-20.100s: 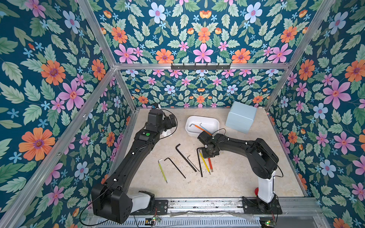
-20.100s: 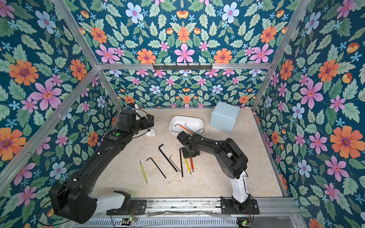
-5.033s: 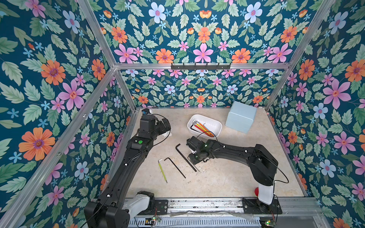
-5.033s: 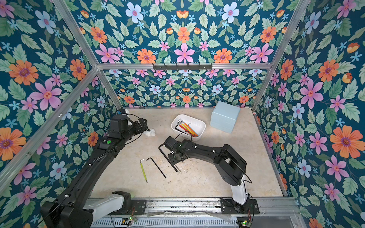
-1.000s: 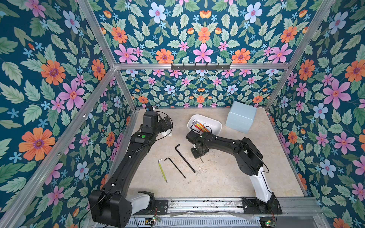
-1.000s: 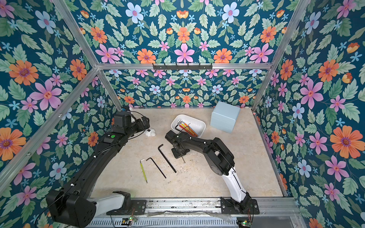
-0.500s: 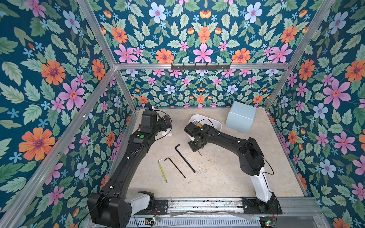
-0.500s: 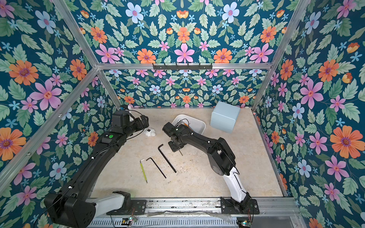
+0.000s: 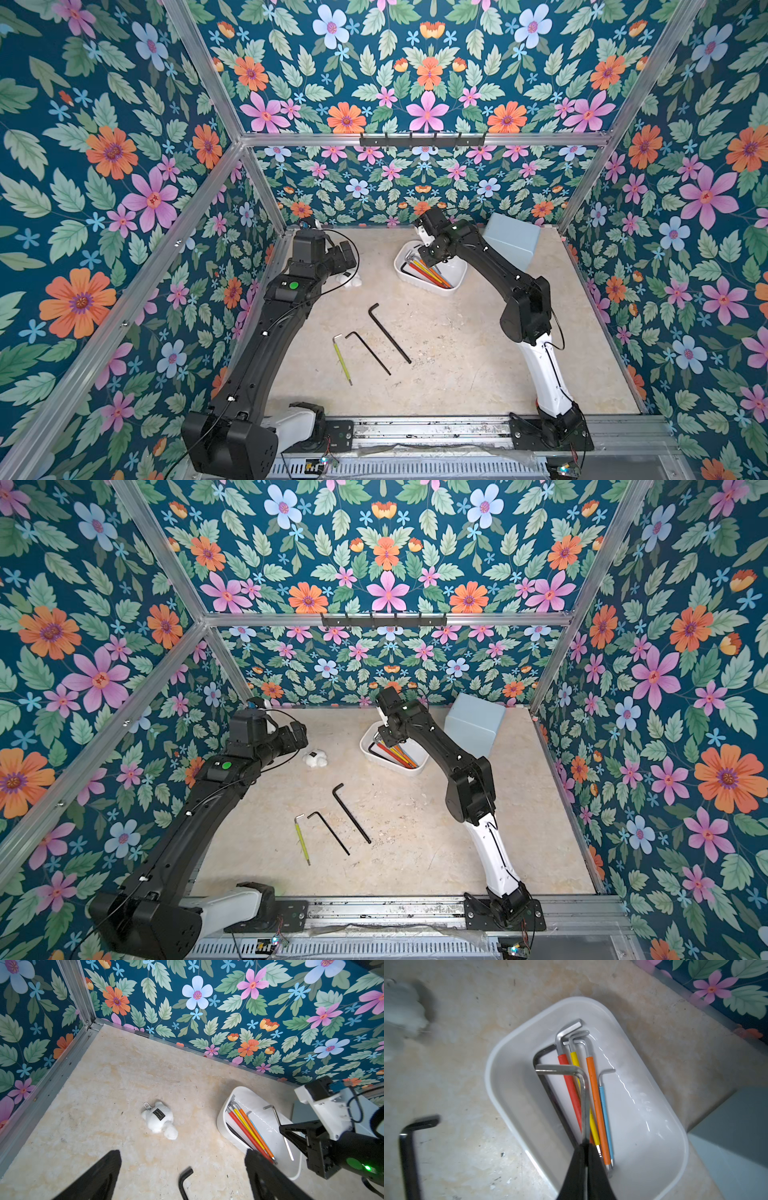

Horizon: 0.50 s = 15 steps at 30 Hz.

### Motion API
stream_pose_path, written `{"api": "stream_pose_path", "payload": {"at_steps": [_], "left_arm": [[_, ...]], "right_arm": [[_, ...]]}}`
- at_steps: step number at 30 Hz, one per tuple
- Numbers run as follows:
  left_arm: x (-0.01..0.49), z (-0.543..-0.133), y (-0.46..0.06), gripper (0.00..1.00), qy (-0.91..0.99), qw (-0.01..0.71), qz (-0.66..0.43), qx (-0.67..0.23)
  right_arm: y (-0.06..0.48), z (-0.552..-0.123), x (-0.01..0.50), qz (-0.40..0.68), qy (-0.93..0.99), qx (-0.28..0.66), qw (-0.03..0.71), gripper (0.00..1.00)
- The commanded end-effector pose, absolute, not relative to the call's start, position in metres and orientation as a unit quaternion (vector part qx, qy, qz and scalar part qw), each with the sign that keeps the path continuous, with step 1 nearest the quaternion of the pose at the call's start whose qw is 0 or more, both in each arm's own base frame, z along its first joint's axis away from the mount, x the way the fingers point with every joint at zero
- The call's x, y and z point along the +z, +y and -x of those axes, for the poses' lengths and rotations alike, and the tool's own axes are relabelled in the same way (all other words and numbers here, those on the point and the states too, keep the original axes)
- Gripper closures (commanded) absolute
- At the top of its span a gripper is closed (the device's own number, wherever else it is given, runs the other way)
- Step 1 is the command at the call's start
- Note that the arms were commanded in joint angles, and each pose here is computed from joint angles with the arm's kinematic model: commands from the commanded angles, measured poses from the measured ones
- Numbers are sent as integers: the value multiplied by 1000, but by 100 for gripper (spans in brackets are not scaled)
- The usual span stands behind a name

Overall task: Put the hex key on the desktop into the storage box
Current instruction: Place the Allen key in the storage box.

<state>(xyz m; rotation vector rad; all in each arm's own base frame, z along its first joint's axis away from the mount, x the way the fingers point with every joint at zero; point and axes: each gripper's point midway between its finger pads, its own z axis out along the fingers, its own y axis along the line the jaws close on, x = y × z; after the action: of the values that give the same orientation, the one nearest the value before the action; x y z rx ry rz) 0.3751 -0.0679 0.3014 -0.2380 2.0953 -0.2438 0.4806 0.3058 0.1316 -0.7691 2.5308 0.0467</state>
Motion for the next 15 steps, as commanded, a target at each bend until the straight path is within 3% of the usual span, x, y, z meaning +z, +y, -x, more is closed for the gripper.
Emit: {"api": "stream_pose_path", "payload": {"at_steps": [1,15], "left_arm": [[302,-375,-63,0,866,485,90,-83],[299,-380,-61,1,873,474,87,-76]], "right_arm": [[300,-486,110,306,923,-3,232,100],[290,-508,36,259,945,-10,201,100]]}}
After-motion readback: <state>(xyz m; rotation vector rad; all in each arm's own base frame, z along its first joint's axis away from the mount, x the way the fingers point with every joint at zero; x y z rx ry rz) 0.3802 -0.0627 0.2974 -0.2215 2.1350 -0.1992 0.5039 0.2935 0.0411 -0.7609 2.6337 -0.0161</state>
